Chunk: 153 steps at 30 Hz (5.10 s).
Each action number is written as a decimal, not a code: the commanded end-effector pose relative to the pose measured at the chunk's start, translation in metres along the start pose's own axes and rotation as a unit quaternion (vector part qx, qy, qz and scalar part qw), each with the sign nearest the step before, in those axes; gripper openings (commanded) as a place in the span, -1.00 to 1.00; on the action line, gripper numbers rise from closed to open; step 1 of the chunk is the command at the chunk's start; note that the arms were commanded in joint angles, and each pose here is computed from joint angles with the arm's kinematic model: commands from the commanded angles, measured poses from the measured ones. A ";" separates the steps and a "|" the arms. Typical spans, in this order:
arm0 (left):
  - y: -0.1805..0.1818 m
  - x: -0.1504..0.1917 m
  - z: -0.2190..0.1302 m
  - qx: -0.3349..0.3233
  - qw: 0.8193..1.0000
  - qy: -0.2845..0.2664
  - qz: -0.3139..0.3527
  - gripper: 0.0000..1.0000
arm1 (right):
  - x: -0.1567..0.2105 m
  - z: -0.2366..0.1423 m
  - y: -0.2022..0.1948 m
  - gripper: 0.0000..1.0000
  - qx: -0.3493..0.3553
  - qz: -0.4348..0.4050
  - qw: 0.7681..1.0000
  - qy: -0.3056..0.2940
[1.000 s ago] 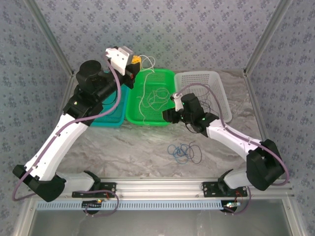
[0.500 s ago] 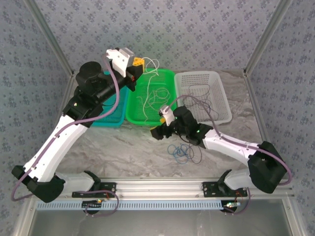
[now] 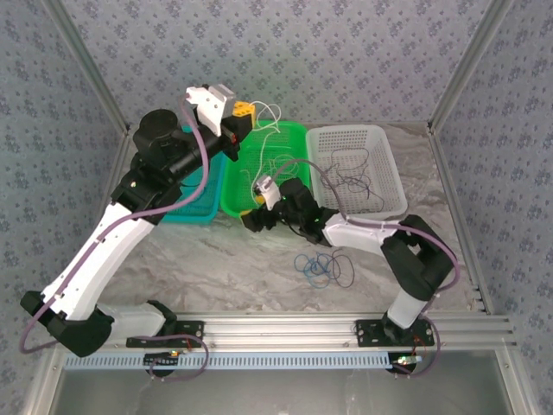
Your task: Untangle the cables
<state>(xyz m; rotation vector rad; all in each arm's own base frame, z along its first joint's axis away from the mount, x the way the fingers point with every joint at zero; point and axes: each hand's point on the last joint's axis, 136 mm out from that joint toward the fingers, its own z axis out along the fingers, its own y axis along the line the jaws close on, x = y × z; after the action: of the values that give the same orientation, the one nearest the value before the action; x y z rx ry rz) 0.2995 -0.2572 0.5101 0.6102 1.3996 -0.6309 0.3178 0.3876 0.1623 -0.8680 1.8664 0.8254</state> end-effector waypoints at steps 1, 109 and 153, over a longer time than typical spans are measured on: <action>0.000 -0.018 -0.013 -0.005 1.000 -0.028 0.002 -1.00 | -0.023 0.002 0.005 -0.41 -0.027 0.020 0.999 -0.032; -0.078 0.261 -0.020 0.139 0.950 0.193 -0.201 0.85 | -0.021 -0.205 0.043 -1.00 0.015 0.109 0.994 0.004; -0.114 0.308 0.014 0.106 0.968 0.213 -0.076 0.41 | -0.078 -0.216 0.086 -1.00 -0.140 0.156 0.974 -0.085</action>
<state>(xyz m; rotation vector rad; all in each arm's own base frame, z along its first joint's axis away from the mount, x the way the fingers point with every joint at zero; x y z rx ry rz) 0.2416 -0.3519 0.1939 0.8427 1.8133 -0.8461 0.1879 0.2746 0.3124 -0.6362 1.8476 1.2848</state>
